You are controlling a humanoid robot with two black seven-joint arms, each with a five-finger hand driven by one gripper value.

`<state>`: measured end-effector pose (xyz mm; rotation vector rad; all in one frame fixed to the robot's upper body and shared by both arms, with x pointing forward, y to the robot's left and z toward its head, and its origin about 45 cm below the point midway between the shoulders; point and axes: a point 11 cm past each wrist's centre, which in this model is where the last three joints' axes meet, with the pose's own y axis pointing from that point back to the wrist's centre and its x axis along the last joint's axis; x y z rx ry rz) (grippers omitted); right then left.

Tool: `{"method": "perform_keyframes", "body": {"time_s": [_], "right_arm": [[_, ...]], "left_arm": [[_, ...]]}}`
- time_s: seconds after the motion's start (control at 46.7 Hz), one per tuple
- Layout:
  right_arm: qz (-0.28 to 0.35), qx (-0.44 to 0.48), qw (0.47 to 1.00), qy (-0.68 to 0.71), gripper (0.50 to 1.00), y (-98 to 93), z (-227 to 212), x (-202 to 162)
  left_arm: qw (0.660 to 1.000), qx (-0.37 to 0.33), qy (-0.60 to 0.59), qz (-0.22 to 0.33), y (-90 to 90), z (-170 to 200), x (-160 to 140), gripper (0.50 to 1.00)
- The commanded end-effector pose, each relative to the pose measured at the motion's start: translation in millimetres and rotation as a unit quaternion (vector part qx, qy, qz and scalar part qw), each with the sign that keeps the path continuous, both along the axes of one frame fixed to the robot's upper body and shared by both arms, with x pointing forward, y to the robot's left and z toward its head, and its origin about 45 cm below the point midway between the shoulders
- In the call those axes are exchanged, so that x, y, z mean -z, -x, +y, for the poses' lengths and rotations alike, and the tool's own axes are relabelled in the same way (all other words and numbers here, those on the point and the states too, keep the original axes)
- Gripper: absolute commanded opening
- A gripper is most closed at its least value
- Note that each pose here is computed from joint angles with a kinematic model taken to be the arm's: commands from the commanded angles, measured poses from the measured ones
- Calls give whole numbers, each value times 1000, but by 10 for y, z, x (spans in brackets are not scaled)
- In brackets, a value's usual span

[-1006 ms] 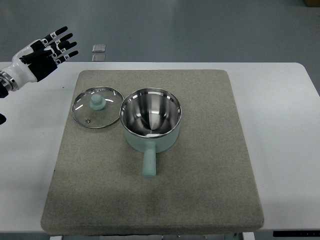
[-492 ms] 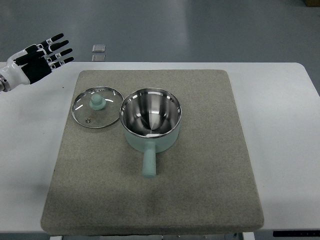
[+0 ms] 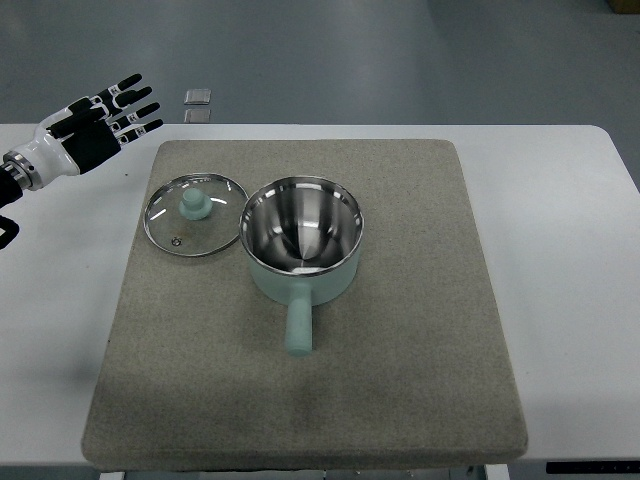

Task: Place lid left of pot with left hand

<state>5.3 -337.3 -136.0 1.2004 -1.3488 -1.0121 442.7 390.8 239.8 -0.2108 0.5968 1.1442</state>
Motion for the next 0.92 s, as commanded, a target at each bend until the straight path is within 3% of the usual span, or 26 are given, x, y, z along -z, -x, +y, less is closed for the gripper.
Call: {"method": "perform_keyframes", "body": {"time_s": [0.0,0.899], "right_arm": [[-1,0,1000,0,924,-1,2,0],[0,-4,1000,-9,924,-7,52,5]], "left_arm": [[1000,0,1,-1,-5,-4,-9,996],[1000,11,10,-3,-29,-133,7,996]]}}
